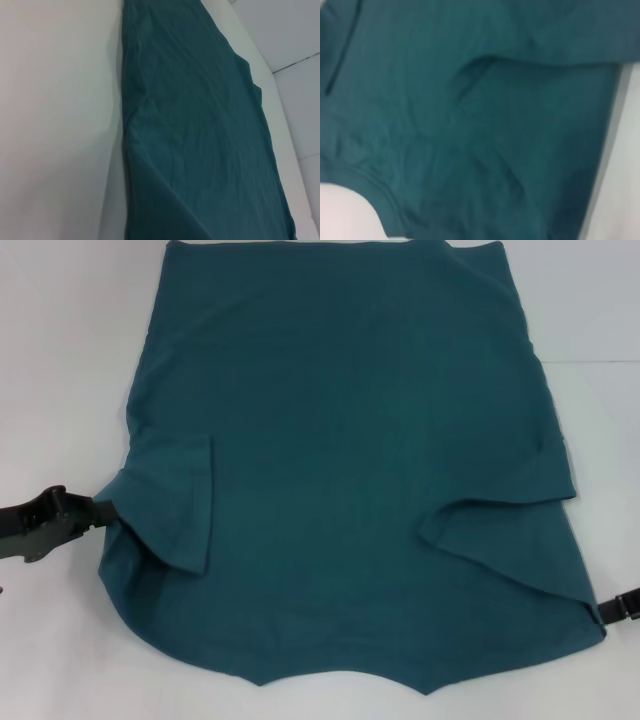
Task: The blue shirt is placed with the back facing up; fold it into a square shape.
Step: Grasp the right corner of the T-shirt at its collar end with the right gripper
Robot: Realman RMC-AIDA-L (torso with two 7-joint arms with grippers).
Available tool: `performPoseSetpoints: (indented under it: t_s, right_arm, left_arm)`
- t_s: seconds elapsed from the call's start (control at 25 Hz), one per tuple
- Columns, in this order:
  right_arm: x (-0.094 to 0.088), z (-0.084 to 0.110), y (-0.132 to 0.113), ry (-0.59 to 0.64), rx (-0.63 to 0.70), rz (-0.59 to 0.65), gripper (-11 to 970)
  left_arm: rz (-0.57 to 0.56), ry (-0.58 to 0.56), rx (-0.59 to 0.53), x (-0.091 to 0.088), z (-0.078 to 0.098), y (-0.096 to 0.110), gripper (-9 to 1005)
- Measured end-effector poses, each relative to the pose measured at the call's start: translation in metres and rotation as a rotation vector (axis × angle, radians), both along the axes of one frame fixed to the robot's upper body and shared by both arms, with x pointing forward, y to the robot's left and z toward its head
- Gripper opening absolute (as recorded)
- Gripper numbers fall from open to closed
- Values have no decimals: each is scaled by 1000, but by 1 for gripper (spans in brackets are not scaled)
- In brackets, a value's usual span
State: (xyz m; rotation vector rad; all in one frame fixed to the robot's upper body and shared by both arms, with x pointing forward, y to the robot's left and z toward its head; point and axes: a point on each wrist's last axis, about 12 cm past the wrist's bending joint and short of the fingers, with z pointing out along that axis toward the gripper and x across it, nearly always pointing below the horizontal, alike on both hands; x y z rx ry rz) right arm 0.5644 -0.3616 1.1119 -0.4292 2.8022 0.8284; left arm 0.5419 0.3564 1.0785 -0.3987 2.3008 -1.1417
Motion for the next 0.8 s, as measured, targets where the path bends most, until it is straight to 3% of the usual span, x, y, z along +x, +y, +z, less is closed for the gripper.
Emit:
performPoseSetpoints:
  t_s: [0.2,0.8]
  right_arm:
    - [3,-3,6,-9,-21,18,643]
    - [10,-4,20,-30,-34,55,643]
  left_arm:
    - [4,-1,4,1,0,0,2]
    - [13,2,7,2,-1,1,3]
